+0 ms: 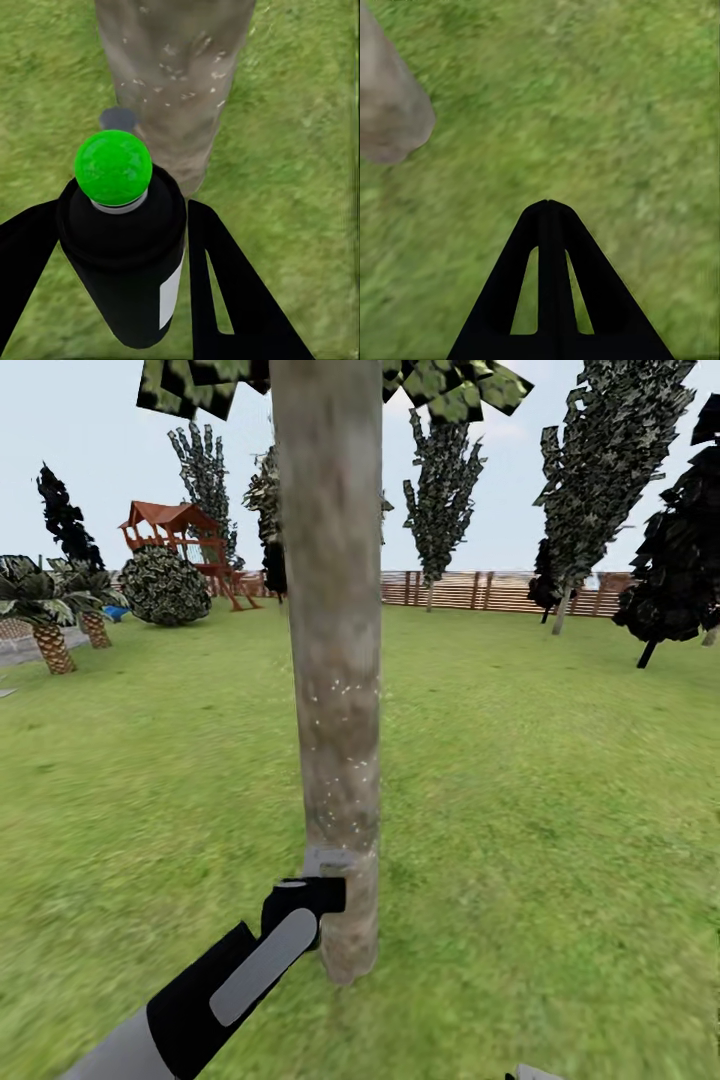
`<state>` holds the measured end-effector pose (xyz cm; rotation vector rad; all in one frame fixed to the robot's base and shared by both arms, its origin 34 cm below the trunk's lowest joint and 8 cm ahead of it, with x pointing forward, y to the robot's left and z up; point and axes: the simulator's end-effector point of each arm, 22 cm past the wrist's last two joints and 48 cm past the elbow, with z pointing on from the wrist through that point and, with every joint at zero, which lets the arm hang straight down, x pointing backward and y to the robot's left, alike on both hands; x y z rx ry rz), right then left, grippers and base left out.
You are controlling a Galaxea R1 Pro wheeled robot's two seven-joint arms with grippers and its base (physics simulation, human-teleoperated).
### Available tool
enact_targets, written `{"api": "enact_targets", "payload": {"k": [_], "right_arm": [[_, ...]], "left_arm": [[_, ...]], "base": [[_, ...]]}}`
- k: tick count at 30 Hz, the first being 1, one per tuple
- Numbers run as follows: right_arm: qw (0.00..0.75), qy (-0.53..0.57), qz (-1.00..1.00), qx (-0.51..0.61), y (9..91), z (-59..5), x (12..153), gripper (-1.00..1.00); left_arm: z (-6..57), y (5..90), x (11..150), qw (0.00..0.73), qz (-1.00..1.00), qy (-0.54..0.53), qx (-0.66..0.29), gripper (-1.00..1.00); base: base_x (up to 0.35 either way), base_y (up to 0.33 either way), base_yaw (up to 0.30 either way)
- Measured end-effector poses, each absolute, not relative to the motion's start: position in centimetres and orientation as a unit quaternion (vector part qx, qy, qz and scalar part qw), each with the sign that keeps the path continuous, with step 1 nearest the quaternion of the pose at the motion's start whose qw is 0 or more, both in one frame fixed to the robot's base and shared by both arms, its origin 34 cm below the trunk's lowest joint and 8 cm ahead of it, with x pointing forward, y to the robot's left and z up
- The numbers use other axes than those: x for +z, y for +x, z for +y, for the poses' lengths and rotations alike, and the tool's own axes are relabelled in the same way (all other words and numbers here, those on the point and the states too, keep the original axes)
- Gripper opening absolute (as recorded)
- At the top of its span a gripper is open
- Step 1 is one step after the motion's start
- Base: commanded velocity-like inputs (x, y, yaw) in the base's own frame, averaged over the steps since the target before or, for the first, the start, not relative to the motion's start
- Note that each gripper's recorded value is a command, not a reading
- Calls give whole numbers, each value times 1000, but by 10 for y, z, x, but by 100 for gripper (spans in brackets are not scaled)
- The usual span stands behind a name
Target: In the garden, pick up the pesticide atomizer on the floor and spray pesticide onto both trees until each tree trunk is fully covered.
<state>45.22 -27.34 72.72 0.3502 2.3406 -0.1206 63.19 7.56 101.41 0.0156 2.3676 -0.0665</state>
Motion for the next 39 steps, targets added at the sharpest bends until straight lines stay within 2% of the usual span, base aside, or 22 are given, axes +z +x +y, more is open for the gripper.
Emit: {"api": "enact_targets", "payload": {"k": [12,39], "right_arm": [[379,136,914,-46,454,-273,729,-100],[379,139,914,-46,454,-274,729,-100]], "left_arm": [[74,625,1001,383,922,-26,-45,-100],[77,625,994,377,925,-28,-40,-100]], "base": [[0,333,-195],[19,336,-270]]}}
